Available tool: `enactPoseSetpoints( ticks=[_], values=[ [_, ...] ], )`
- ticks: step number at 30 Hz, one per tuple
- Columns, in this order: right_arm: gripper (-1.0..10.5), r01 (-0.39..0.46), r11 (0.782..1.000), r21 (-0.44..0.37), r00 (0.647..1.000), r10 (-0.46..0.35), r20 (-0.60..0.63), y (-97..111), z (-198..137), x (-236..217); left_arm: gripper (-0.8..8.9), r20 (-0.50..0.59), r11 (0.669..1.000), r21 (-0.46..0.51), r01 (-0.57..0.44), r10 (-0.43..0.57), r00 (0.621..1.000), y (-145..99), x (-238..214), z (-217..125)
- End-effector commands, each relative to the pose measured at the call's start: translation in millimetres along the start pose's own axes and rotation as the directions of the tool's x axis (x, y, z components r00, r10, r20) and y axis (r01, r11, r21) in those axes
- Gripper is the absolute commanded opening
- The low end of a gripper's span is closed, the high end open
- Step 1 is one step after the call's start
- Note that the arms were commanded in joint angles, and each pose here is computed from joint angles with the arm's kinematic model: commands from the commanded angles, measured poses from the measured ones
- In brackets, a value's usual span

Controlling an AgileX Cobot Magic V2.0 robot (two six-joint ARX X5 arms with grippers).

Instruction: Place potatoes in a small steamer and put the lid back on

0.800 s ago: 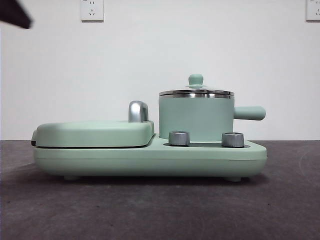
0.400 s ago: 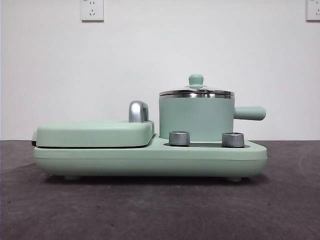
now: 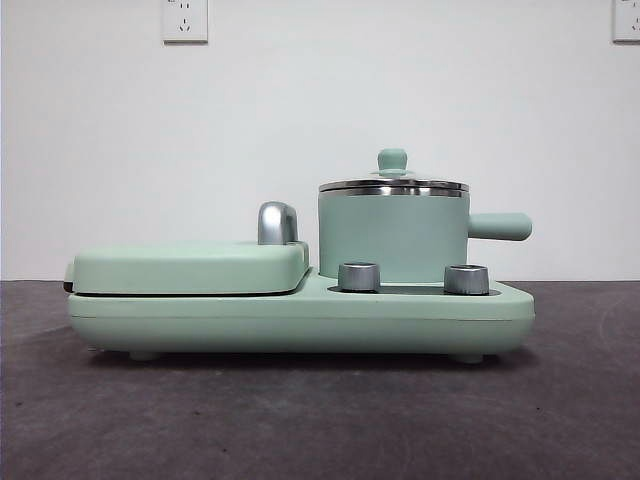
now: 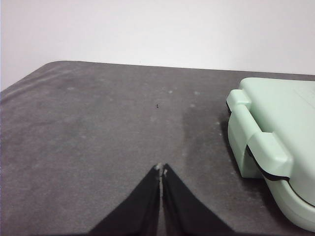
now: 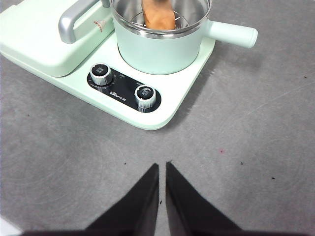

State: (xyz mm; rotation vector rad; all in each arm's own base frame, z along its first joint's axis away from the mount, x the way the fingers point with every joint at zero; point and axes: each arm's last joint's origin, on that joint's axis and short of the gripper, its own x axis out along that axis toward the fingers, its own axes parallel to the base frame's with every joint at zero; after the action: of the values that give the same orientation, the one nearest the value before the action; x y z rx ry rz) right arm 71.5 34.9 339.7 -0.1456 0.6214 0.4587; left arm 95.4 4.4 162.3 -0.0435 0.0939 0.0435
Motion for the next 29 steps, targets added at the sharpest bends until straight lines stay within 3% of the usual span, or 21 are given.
enactPoseSetpoints(
  ticks=[1,9,16,21,26,29],
  values=[
    [0.2,-0.003,1.000,-0.001,1.000,0.003,0.014,0,2,-1,0.06,-0.008,1.000,0.007,0.002,-0.002,1.000,0,2,-5],
    [0.2,-0.003,1.000,-0.001,1.000,0.003,0.014,0,2,-1,0.06,-0.008,1.000,0.007,0.002,-0.002,1.000,0,2,-5],
    [0.2,0.094,0.996,-0.014,0.989,-0.091,0.118,-3,7,-5,0.06,-0.008,1.000,0.007,0.002,-0.002,1.000,0,2,-5],
    [0.2,0.240,0.970,0.036,0.904,-0.237,0.356,-14,-23,19,0.06,-0.008,1.000,0.007,0.002,-0.002,1.000,0,2,-5],
    [0.2,0.316,0.938,0.142,0.810,-0.344,0.475,-26,-82,68,0.06,-0.008,1.000,0.007,0.002,-0.002,1.000,0,2,-5],
    [0.2,0.333,0.919,0.212,0.776,-0.395,0.492,-31,-110,88,0.06,-0.008,1.000,0.007,0.002,-0.002,1.000,0,2,-5]
  ],
)
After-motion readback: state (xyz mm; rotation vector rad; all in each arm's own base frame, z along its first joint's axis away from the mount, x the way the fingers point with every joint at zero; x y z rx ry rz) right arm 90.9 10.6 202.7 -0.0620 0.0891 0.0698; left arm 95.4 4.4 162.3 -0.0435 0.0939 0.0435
